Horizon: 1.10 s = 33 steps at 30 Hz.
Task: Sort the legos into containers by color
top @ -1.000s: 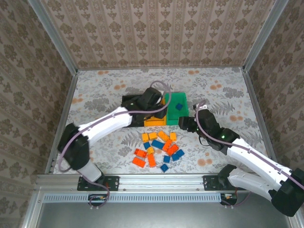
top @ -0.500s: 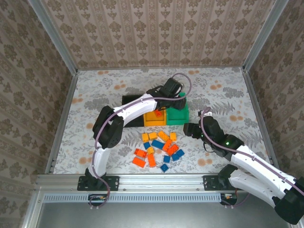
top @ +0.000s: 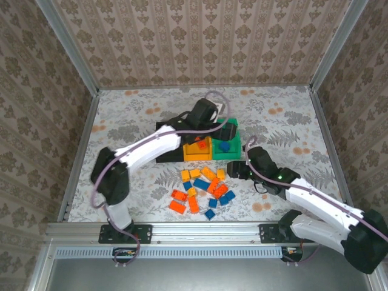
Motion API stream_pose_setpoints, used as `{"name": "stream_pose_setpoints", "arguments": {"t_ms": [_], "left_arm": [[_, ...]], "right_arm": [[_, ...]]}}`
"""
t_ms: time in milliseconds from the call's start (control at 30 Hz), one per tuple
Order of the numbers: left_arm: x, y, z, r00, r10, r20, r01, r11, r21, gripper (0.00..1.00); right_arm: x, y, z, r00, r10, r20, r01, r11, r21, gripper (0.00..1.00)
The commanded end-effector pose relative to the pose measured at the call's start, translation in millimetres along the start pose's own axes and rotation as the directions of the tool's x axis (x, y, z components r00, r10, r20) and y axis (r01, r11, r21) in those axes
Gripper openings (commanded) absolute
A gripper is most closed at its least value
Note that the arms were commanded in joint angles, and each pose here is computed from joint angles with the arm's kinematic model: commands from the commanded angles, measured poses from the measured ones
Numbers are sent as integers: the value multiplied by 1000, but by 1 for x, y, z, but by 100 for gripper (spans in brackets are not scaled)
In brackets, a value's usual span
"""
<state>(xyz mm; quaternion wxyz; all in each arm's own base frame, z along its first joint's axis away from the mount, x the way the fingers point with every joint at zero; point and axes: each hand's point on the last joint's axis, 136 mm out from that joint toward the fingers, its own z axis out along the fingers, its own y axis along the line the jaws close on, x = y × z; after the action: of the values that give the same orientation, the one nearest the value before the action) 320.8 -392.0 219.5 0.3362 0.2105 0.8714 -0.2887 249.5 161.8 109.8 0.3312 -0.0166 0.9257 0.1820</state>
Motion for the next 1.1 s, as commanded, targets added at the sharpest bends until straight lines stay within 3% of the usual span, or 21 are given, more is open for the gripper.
{"name": "stream_pose_setpoints", "arguments": {"t_ms": [0, 200, 400, 700, 1067], "left_arm": [[5, 13, -37, 996, -37, 84, 39, 999, -24, 100], [61, 56, -97, 987, -95, 132, 112, 985, -132, 100], [112, 97, -135, 977, -137, 166, 175, 956, -238, 100], [152, 129, -159, 952, -200, 231, 263, 921, -289, 100], [169, 142, -157, 949, -226, 222, 290, 901, -323, 100]], "right_arm": [[-9, 27, 8, 1000, 14, 0, -14, 995, -95, 74], [-8, 41, 32, 1000, 12, -11, -12, 997, -72, 73], [-1, 46, 60, 998, 12, -63, -13, 1000, -26, 70], [22, 28, 92, 985, 25, -168, -7, 994, 107, 59], [35, -3, 73, 984, 45, -171, -7, 976, 218, 37]]}}
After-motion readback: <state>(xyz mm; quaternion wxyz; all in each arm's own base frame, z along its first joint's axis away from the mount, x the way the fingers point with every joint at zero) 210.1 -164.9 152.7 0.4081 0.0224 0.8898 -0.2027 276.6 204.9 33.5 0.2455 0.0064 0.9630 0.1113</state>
